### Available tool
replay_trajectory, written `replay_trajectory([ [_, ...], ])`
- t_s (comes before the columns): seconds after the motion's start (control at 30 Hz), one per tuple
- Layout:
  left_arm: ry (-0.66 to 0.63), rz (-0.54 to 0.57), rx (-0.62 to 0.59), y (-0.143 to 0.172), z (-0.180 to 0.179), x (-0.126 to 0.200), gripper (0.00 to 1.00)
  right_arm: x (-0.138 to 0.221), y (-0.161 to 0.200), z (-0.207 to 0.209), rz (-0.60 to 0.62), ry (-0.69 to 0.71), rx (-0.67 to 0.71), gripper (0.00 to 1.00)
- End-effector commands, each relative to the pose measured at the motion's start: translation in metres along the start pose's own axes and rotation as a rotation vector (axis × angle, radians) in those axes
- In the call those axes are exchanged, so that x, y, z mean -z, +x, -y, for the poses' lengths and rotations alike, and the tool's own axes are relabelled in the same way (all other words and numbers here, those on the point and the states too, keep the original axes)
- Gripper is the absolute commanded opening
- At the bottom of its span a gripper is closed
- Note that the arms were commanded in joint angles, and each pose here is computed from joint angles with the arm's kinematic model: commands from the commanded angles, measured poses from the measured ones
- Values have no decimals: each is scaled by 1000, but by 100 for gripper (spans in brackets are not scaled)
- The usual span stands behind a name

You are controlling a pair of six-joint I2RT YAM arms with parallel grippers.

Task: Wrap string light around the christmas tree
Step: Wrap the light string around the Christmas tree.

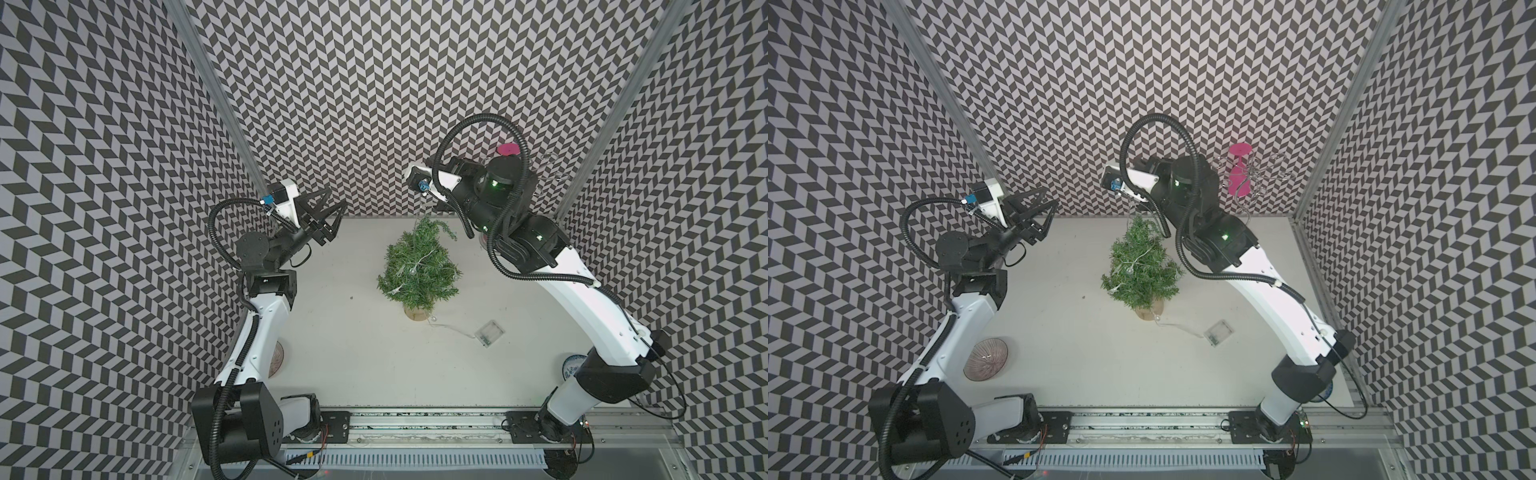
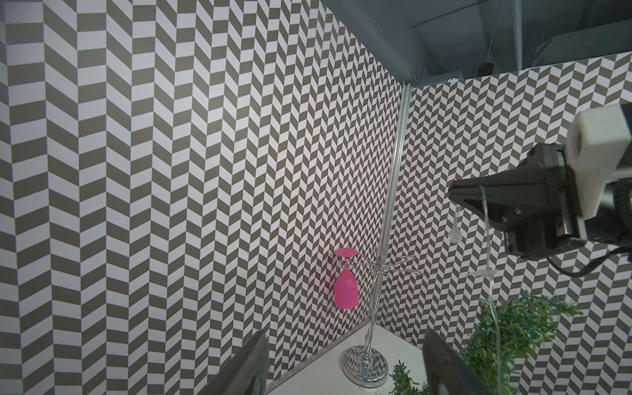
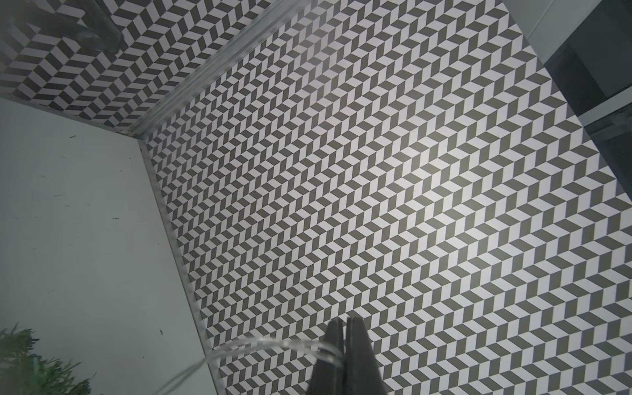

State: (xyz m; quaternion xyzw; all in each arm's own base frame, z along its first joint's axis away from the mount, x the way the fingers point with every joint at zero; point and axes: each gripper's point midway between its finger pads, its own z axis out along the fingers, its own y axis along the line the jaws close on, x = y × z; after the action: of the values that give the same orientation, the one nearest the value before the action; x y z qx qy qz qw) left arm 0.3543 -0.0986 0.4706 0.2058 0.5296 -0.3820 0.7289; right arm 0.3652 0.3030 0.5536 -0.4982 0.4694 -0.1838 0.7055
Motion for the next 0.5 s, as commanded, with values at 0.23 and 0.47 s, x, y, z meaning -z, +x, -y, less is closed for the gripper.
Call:
replay_trajectory([
  [0.23,17,12,-3,-2,5,3,71,22,12,12,-57,54,-10,0],
  [0.47,17,13,-1,-2,6,4,71,19,17,-2,-67,16,-20,0],
])
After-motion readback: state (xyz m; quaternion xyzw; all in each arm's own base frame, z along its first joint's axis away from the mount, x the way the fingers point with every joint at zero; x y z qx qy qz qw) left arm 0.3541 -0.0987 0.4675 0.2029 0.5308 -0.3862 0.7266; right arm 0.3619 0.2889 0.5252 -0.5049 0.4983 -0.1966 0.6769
